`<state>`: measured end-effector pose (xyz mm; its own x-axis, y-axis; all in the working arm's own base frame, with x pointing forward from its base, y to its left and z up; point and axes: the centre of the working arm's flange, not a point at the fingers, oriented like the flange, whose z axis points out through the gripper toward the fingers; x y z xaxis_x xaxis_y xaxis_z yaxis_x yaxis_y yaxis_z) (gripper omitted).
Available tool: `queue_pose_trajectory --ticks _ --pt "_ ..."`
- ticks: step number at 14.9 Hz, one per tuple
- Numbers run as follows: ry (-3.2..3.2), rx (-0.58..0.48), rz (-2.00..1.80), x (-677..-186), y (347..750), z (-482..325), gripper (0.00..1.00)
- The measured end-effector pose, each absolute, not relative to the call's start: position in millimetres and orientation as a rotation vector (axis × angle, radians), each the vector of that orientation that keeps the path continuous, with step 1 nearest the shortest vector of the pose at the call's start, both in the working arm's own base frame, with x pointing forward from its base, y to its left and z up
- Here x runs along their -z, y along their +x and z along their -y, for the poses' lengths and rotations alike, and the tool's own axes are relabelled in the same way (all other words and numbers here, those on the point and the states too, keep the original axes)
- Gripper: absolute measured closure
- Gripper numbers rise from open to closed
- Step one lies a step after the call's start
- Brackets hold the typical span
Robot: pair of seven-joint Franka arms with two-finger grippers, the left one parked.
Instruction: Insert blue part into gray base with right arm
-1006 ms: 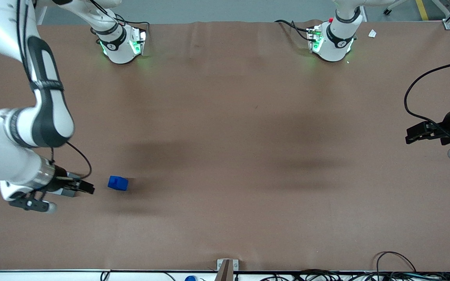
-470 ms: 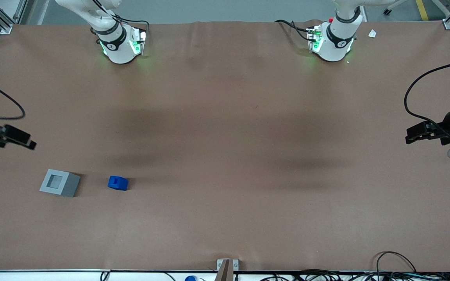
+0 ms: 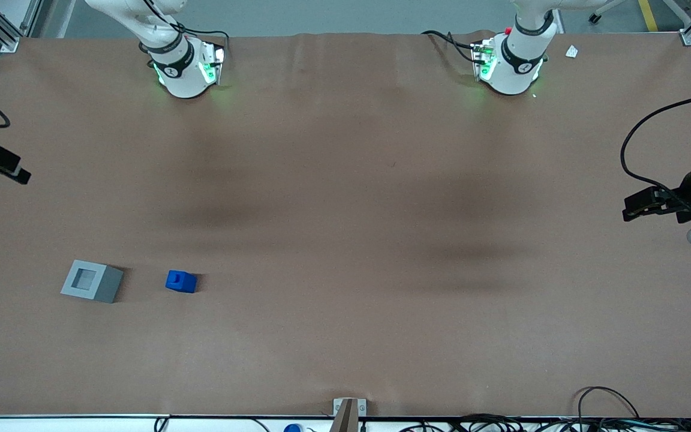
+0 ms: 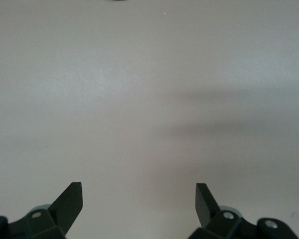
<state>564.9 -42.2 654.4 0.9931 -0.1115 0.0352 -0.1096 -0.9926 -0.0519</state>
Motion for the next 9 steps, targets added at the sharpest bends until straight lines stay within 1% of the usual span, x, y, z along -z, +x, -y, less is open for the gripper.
queue_pose_trajectory --ticks 2,4,9 --pt "-3.123 0.023 -0.157 -658.6 557.2 35.9 0.0" --pt "-3.139 0.011 -0.173 -659.5 555.6 23.9 0.0" --pt "-3.141 0.079 -0.184 -678.4 554.4 15.6 0.0"
